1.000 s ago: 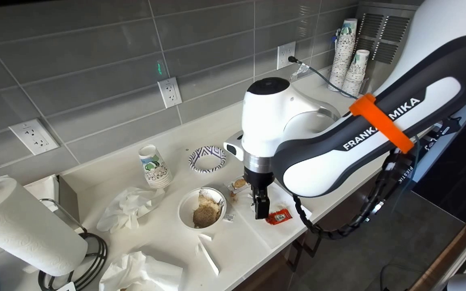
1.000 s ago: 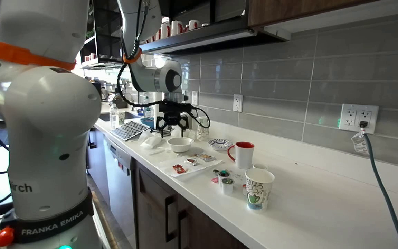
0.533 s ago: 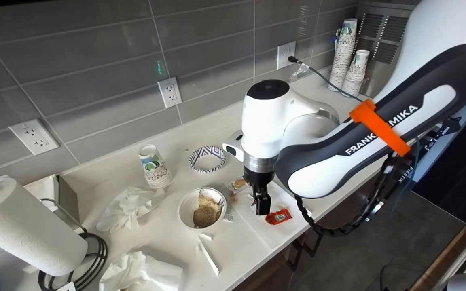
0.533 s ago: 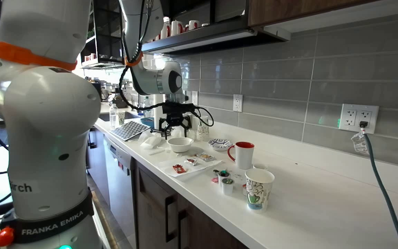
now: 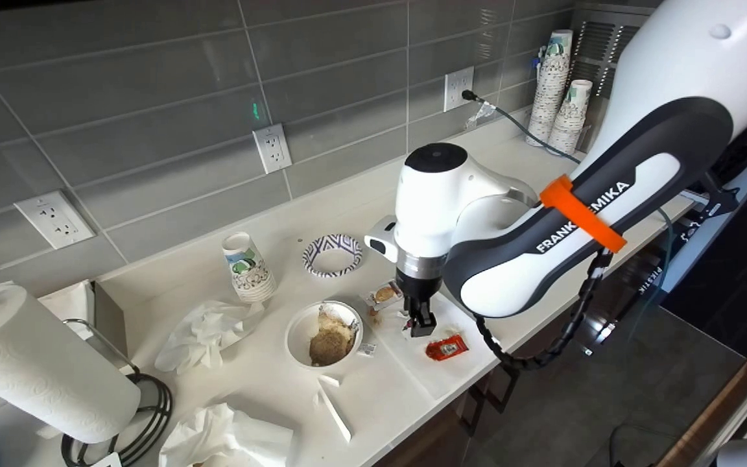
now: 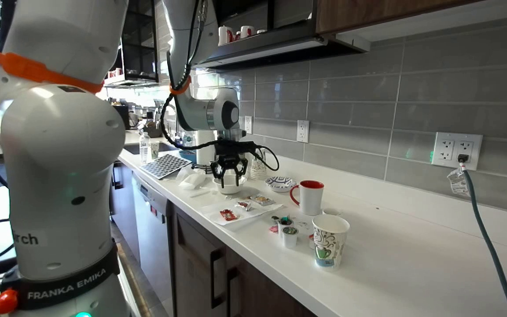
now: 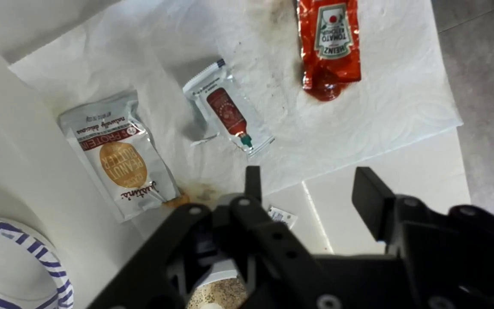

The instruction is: Squeeze the sauce out of the white sachet in the middle on the napkin

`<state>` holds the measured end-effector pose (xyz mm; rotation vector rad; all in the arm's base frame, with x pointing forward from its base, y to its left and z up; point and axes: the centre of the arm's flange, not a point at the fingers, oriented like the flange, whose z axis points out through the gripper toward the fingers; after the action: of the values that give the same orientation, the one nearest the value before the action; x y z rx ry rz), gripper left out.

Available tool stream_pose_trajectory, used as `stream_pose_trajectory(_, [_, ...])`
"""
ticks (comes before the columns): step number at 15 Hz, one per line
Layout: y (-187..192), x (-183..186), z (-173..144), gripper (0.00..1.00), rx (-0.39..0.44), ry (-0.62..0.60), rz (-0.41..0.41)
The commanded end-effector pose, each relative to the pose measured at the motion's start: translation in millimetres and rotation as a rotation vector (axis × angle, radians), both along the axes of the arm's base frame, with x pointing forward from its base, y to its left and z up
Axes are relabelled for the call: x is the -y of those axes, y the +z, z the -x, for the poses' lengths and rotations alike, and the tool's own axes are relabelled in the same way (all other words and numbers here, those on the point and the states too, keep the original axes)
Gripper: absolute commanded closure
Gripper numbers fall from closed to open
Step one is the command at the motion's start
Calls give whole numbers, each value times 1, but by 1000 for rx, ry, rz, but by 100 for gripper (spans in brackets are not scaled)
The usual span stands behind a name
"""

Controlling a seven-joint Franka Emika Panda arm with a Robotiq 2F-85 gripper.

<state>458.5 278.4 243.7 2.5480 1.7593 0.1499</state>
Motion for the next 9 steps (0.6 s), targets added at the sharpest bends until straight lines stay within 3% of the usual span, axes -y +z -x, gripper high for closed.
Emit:
stream_pose_trajectory(1, [-16,5,-7,73,16,33,4])
stream_pose_trajectory(4, [-26,6,-10,96,21,41,16])
stream_pose_trajectory(5, [-28,7,-11,99,25,42,16])
stream_pose_trajectory(9, [-39,7,-14,100,38,40,14])
